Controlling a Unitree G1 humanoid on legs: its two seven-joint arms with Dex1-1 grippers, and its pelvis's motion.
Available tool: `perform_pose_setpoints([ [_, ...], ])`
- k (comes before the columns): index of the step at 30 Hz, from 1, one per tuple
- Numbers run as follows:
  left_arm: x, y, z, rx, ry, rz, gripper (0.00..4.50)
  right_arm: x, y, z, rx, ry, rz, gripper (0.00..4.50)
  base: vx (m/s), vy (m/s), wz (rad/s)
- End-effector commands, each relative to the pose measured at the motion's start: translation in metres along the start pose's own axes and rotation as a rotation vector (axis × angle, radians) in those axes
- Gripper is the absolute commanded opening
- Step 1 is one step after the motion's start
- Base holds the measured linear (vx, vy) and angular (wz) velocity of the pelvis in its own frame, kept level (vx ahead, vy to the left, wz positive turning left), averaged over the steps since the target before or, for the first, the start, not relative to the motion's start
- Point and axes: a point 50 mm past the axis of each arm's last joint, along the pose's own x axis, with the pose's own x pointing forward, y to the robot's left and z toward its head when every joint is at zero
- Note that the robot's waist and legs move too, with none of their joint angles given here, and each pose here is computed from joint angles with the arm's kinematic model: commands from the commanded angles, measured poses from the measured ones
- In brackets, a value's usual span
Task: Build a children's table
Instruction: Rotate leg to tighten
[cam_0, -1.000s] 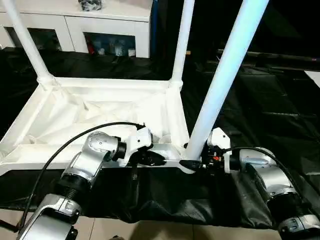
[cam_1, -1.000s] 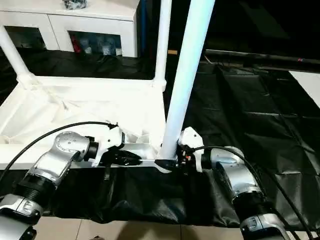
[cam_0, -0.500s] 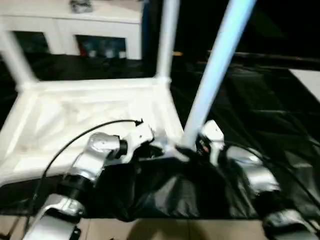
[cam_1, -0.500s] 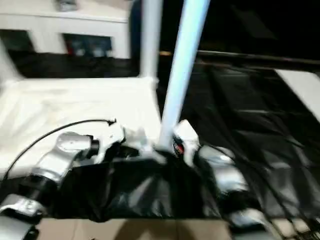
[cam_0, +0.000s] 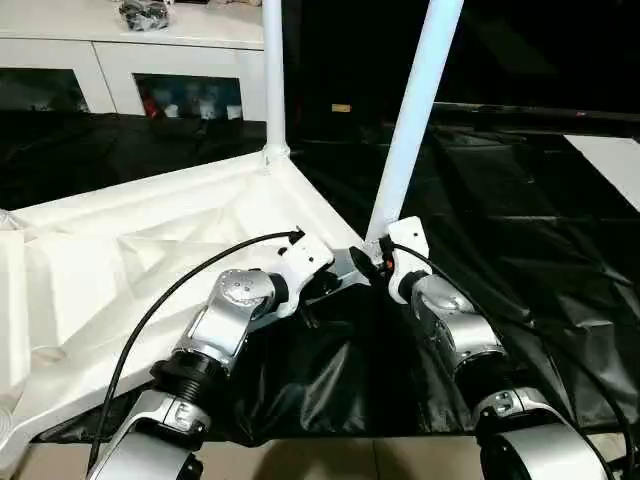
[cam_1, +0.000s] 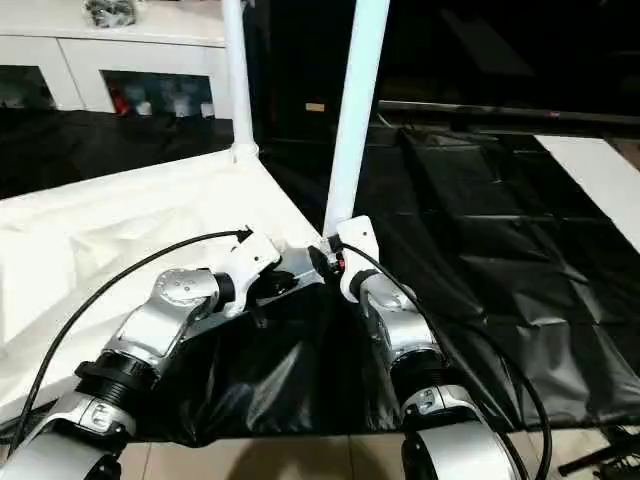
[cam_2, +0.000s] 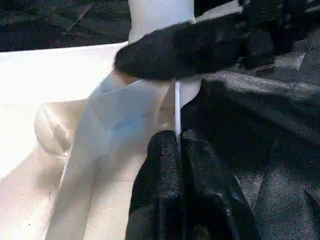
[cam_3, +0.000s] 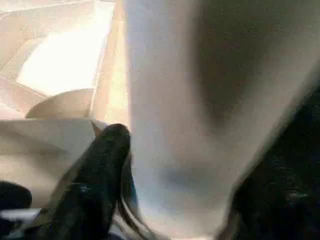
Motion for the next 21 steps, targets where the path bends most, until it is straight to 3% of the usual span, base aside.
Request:
perform_pose_setpoints([
  [1, 0.020, -0.030, 0.024, 0.050, -0.105, -0.146, 0.00, 0.008, 0.033, -0.010, 0.004, 0.056, 0.146, 3.52, 0.000, 0.000, 0.00],
  [3, 0.020, -0.030, 0.024, 0.050, -0.104, -0.147, 0.00, 0.008, 0.032, -0.010, 0.002, 0.056, 0.146, 3.75, 0.000, 0.000, 0.00],
  [7, 0.013, -0.025, 0.020, 0.060, -0.101, -0.154, 0.00, 0.004, 0.026, -0.009, -0.076, 0.036, 0.172, 3.75, 0.000, 0.000, 0.00],
  [9, 0.003, -0.018, 0.017, 0.086, -0.113, -0.202, 0.00, -0.006, 0.021, -0.010, -0.125, 0.009, 0.320, 3.75, 0.000, 0.000, 0.00],
  [12, 0.002, -0.017, 0.017, 0.084, -0.113, -0.208, 0.00, -0.008, 0.021, -0.010, -0.131, 0.007, 0.350, 3.75, 0.000, 0.000, 0.00],
  [15, -0.008, -0.012, 0.017, 0.111, -0.135, -0.272, 0.00, -0.022, 0.015, -0.012, -0.171, 0.004, 0.493, 3.75, 0.000, 0.000, 0.00],
  [21, -0.020, -0.007, 0.012, 0.138, -0.132, -0.364, 0.00, -0.048, 0.003, -0.020, -0.204, 0.060, 0.718, 3.75, 0.000, 0.000, 0.00],
])
